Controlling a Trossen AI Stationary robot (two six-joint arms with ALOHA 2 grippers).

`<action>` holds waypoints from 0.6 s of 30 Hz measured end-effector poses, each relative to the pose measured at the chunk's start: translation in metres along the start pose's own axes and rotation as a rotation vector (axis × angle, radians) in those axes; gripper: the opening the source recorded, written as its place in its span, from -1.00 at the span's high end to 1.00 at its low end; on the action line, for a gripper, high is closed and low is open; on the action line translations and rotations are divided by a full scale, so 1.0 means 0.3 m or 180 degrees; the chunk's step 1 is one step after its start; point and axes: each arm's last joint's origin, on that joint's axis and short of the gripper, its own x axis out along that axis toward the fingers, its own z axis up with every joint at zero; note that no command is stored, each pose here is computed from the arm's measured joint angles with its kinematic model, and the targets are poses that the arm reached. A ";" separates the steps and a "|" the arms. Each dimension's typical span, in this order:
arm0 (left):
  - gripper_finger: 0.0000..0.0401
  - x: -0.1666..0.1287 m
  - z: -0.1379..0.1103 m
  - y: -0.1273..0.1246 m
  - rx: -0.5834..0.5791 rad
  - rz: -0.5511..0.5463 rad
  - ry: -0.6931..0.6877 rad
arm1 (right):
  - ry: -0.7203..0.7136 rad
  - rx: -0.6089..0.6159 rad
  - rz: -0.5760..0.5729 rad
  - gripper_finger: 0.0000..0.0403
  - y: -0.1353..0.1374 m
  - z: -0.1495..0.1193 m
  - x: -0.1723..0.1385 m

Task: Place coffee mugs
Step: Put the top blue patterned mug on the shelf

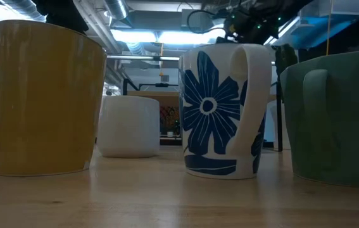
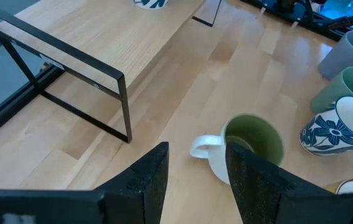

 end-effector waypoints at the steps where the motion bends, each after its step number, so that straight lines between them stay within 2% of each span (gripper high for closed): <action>1: 0.23 0.000 0.000 0.000 0.0000 0.0001 -0.0001 | -0.0062 0.0014 0.0001 0.52 0.003 0.008 0.008; 11: 0.23 0.000 0.000 0.000 0.0003 0.0001 0.0002 | -0.0468 0.0116 -0.0014 0.52 0.023 0.056 0.096; 15: 0.23 0.000 0.000 0.000 0.0004 0.0001 0.0002 | -0.0590 0.0118 -0.0175 0.52 0.009 0.072 0.114; 18: 0.23 0.000 0.000 0.000 0.0004 0.0000 0.0001 | -0.0638 0.0115 -0.0313 0.52 -0.016 0.111 0.087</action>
